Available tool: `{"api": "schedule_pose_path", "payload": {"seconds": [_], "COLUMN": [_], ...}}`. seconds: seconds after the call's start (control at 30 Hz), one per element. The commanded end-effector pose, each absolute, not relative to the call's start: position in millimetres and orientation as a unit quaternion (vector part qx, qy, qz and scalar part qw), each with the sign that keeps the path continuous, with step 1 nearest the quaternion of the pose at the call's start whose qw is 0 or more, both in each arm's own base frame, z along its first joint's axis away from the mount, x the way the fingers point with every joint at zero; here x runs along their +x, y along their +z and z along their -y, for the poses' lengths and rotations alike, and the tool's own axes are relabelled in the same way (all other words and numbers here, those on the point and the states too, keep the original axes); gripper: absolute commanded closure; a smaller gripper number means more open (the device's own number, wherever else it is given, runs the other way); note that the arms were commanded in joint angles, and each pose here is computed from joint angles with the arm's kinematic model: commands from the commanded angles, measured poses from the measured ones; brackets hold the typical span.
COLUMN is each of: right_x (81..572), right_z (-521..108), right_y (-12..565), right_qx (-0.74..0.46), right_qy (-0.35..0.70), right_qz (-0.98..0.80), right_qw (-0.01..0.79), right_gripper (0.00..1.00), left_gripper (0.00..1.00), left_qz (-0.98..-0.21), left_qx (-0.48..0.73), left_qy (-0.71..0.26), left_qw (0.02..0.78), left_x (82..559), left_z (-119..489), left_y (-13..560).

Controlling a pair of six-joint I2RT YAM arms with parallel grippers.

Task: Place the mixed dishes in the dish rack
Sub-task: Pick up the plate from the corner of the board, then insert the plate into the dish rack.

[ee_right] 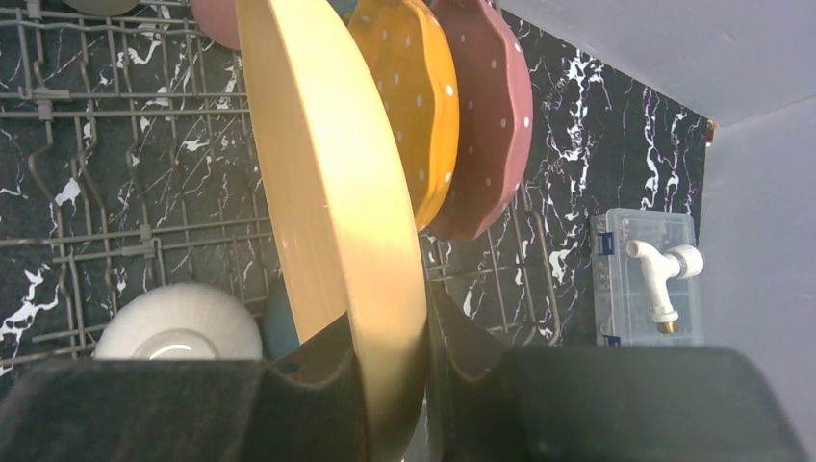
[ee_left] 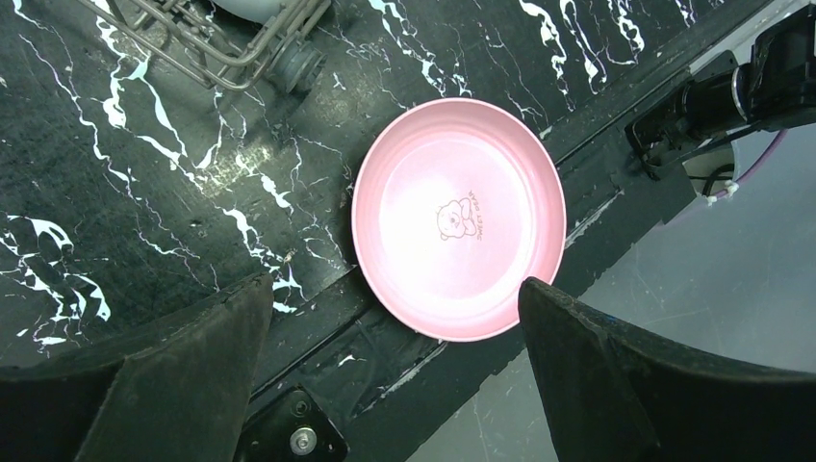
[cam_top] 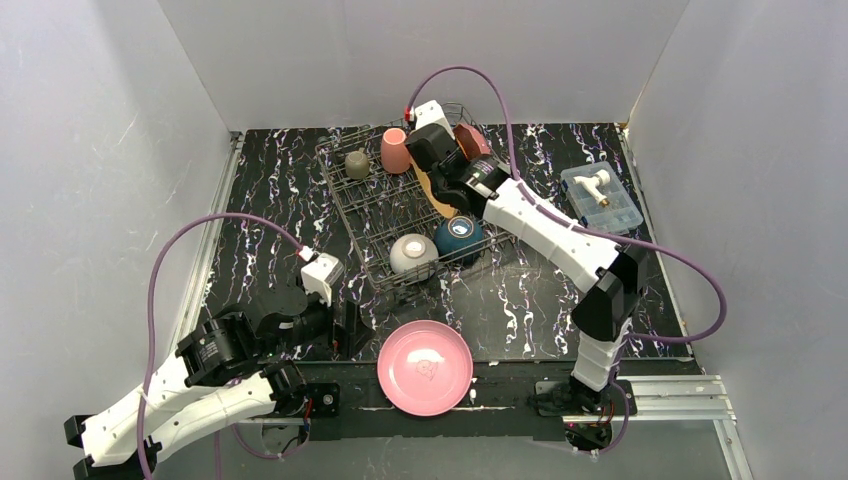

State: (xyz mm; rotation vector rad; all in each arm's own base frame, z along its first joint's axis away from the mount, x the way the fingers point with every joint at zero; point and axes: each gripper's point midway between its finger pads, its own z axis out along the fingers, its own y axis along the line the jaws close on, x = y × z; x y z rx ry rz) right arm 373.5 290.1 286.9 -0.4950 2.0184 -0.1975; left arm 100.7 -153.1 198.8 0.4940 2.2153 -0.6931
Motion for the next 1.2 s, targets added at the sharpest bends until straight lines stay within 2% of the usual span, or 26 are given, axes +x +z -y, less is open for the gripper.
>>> {"api": "schedule_pose_path", "payload": {"seconds": [0.0,0.57,1.17], "right_x": [398.5,455.9,484.1], "right_z": [-301.0,-302.8,-302.7], "right_y": [314.1,268.2,232.5], "right_qx": [-0.176,-0.159,-0.146], "right_qy": [-0.049,-0.055,-0.068], "right_qz": [-0.818,-0.833,-0.842], "right_qw": [0.546,0.526,0.515], "right_gripper": [0.99,0.99,0.99], "left_gripper": [0.02,0.02,0.02], "left_qz": [-0.865,-0.864,-0.864], "left_qx": [0.204,0.209,0.209], "left_qy": [-0.270,-0.272,-0.272], "left_qw": [0.371,0.368,0.369], "left_x": [100.2,99.3,99.6], "left_z": [155.6,157.7,157.4], "left_y": [194.6,193.8,194.1]}}
